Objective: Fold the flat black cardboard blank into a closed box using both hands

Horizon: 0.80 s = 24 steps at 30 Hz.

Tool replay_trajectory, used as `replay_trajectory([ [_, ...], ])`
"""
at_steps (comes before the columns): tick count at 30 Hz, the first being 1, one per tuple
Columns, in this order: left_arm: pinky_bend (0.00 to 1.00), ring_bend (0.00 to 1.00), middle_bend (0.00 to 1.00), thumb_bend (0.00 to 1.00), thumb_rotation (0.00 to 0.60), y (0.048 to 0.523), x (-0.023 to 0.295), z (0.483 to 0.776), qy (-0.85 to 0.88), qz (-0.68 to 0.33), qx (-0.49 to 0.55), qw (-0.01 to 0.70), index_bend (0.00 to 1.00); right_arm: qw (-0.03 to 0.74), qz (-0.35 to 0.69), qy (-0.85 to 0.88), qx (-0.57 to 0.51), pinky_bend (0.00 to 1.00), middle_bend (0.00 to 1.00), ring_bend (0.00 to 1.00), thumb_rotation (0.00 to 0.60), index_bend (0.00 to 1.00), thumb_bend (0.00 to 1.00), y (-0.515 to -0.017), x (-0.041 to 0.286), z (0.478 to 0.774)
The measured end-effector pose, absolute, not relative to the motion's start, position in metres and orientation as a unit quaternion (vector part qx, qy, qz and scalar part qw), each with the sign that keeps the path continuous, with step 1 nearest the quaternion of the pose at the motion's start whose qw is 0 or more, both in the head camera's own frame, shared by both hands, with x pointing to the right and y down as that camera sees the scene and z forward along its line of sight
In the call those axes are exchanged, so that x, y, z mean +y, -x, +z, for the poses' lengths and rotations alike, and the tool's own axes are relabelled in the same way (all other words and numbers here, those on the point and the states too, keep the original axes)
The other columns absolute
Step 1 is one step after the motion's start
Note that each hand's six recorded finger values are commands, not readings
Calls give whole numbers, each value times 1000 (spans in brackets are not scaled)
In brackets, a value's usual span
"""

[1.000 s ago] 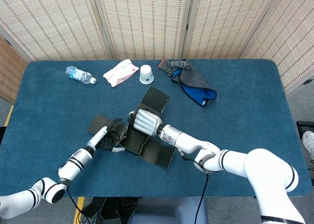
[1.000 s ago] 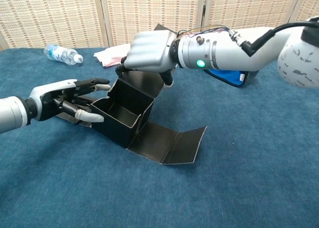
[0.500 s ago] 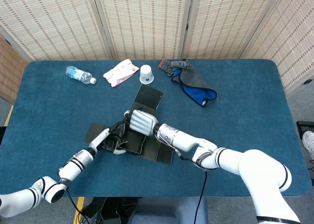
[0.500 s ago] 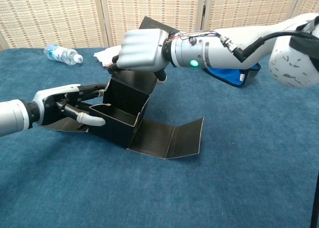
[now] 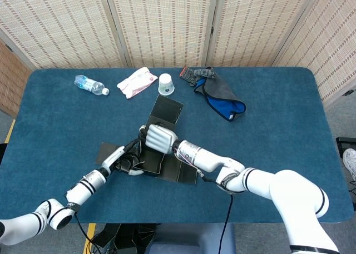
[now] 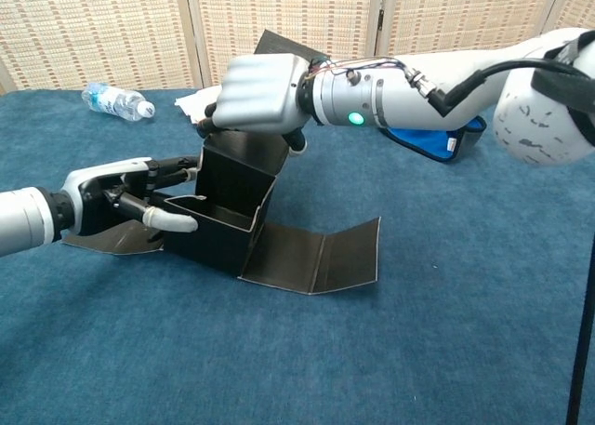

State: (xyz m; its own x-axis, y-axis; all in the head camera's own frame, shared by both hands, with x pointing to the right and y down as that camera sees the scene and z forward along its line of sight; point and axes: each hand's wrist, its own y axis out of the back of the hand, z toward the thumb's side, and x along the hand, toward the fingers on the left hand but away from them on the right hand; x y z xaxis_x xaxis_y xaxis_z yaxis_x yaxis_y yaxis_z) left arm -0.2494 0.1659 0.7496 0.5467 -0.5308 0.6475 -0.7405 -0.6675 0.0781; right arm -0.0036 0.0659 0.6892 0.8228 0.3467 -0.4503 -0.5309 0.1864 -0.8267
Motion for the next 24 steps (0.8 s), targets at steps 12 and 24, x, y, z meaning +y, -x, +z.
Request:
replay_trajectory([
  [12,721,506,41,65,600,245,169,755,-868,297,-354,183,126,750,299,586,65,926,325,787,600,380,190,5,64,688],
  [24,720,520,188,89,600,245,170,758,-867,292,-355,193,234,736,309,600,47,927,298,785,600,267,199,4,61,686],
])
